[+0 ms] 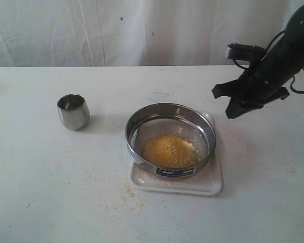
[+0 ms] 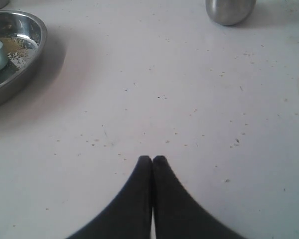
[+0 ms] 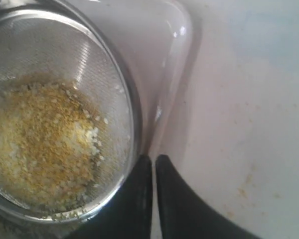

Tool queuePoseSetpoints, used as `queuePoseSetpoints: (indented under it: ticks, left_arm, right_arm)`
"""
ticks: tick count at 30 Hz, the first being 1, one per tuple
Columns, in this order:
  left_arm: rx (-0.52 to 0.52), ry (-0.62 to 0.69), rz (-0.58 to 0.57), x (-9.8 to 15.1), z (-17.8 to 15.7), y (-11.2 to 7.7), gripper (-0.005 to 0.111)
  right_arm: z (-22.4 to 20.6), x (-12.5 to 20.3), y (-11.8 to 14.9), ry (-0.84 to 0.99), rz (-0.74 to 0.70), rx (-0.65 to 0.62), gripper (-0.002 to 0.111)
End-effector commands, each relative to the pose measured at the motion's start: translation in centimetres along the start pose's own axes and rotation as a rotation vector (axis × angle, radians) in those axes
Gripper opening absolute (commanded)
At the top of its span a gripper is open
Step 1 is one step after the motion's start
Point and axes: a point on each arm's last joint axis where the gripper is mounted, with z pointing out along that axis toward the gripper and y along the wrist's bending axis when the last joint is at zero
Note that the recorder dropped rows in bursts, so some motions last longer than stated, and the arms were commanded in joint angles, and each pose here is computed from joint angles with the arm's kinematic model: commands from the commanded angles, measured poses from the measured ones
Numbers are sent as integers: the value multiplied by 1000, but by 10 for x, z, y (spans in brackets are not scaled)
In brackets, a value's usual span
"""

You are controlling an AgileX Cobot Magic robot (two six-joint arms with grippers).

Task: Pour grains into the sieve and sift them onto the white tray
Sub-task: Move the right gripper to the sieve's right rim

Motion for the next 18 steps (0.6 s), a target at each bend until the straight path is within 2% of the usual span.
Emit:
queuePoseSetpoints:
  ticks: [1,4,6,18]
  left_arm:
    - [-1,26,-2,3,0,0,0]
    - [-1,26,-2,3,0,0,0]
    - [-1,26,-2,3,0,0,0]
    - [-1,26,-2,3,0,0,0]
  right_arm:
    - [15,-11,14,-53,-75,-34,20]
    - [29,-12,13,-44,-100,-25,39]
    - [34,-11,12,-35,-92,-25,46]
    - [64,-7,17,17,-18,-77,47]
